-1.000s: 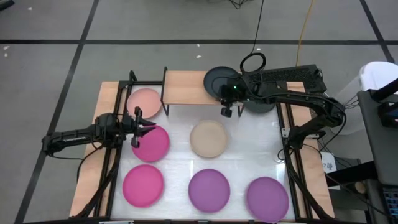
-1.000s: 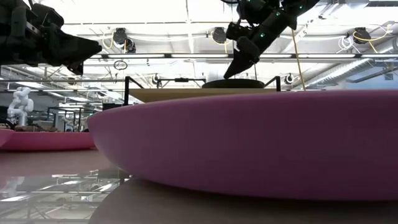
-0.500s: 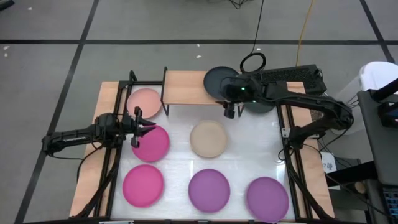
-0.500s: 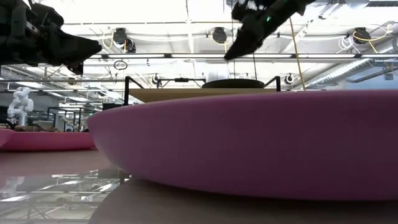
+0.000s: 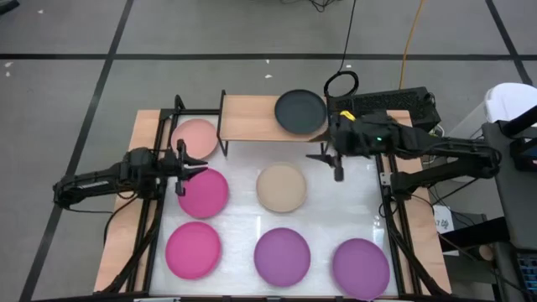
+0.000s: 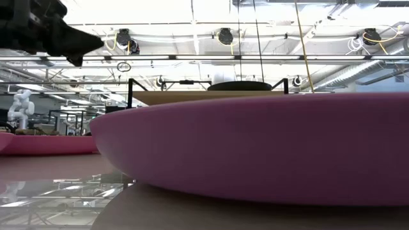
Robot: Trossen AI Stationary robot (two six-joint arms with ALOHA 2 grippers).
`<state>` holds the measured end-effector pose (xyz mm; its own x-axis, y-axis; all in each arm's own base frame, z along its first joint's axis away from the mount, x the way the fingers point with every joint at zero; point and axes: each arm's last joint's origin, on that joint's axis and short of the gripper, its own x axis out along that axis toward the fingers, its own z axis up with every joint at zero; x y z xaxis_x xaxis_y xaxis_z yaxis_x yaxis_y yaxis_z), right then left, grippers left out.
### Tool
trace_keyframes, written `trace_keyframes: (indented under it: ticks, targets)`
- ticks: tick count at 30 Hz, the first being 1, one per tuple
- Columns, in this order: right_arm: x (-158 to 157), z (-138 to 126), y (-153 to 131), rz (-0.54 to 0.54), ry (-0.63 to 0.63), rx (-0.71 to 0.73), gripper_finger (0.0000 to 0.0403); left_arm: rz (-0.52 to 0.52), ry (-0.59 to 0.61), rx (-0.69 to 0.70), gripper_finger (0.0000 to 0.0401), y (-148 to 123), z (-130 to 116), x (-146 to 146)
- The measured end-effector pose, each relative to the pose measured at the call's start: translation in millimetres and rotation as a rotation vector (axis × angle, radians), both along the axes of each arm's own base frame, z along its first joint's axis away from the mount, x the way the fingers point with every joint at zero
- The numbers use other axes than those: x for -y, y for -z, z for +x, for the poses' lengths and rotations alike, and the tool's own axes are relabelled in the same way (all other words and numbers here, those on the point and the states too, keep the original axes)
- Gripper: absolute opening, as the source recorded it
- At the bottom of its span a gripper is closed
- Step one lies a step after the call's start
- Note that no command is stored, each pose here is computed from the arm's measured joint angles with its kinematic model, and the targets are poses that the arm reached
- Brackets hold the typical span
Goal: Place and stack plates onto a shelf
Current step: Stack the top pink plate on the black plate on the shelf
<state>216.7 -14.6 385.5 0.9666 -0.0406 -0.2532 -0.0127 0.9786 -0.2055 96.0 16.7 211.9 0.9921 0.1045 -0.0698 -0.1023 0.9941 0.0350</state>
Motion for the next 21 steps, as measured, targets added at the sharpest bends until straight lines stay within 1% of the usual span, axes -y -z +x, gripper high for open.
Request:
trace_keyframes:
  ticks: [5,6,8,13,16,19,21]
  targets:
    - [-9.2,-6.7,-7.5,-0.004,-0.040,0.052,0.0174,-0.081,-0.147,-0.175,0.0079,-16.8,9.9,-6.1]
    - [-9.8,-6.6,-7.5,-0.004,-0.043,0.053,0.0174,-0.101,-0.170,-0.215,0.0079,-19.1,13.3,-7.3]
    - [-10.8,-6.2,-7.1,-0.003,-0.046,0.049,0.0174,-0.108,-0.191,-0.313,0.0079,-21.9,21.8,-9.6]
    - [-12.7,-4.2,-5.4,-0.003,-0.055,0.039,0.0174,-0.063,-0.158,-0.588,0.0079,-25.1,47.6,-14.3]
    - [-13.9,-4.2,-5.4,-0.002,-0.060,0.039,0.0173,-0.013,-0.085,-0.761,0.0079,-20.8,63.1,-14.4]
    - [-14.4,-4.5,-3.8,0.015,-0.059,0.022,0.0173,0.036,-0.018,-0.884,0.0081,-15.5,78.3,-13.2]
    - [-14.4,-5.0,-1.6,0.023,-0.057,0.001,0.0173,0.052,0.014,-0.984,0.0093,-7.2,84.9,-13.1]
